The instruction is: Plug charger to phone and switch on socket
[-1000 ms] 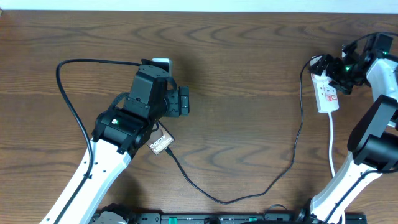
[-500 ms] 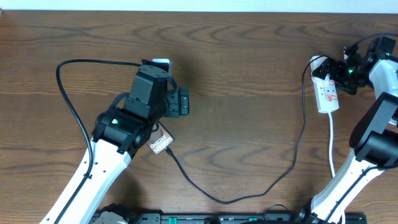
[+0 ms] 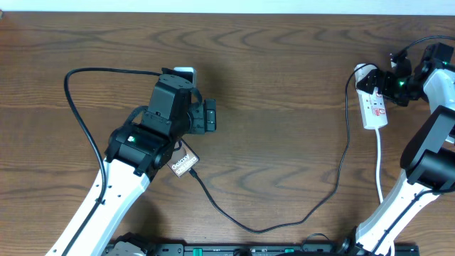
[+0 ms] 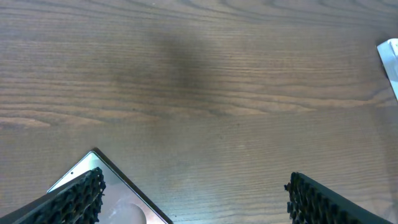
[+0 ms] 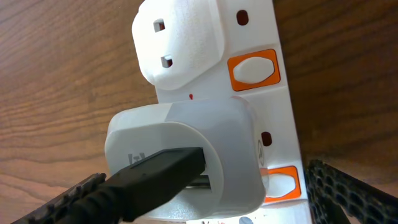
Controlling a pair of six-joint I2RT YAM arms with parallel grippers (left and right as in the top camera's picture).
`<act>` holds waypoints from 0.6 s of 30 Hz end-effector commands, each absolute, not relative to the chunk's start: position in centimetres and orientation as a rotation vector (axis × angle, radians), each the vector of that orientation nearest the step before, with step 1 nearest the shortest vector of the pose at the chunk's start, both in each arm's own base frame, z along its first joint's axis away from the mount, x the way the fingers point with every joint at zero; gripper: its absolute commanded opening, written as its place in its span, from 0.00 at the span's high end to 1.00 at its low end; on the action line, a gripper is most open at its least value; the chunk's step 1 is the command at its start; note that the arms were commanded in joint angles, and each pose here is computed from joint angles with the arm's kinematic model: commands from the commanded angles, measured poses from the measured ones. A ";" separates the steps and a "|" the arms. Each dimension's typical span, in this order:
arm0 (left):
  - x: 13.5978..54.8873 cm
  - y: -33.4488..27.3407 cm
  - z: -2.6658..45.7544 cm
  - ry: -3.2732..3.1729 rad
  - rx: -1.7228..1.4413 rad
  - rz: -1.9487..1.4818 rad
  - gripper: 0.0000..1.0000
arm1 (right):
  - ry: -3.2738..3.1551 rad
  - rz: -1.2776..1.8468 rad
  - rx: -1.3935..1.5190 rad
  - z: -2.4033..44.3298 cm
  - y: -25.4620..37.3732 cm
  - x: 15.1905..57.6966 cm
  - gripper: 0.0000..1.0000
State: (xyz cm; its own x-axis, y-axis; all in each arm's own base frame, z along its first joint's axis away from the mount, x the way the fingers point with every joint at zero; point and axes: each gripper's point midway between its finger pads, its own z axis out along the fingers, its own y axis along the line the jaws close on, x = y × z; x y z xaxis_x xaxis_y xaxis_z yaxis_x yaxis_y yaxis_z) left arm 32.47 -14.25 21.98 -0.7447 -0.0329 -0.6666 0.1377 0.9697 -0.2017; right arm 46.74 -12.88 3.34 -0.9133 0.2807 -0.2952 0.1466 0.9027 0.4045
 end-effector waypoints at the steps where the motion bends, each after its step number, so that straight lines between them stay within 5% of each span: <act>1: 32.5 -14.1 22.1 2.387 0.080 -0.291 0.08 | 2.737 0.588 0.322 3.1 -11.8 46.7 0.03; 18: 32.3 -14.0 22.0 2.397 0.081 -0.287 0.08 | 2.745 0.569 0.253 5.4 -11.3 47.4 0.01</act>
State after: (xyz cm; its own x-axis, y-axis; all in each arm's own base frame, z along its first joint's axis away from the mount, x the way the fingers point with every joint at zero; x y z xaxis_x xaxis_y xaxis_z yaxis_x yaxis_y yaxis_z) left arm 32.27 -14.16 21.77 -0.7523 -0.0293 -0.6581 0.1356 0.9707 -0.1983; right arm 46.77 -12.35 5.45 -0.9254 0.2712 -0.2648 0.1489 0.9026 0.4039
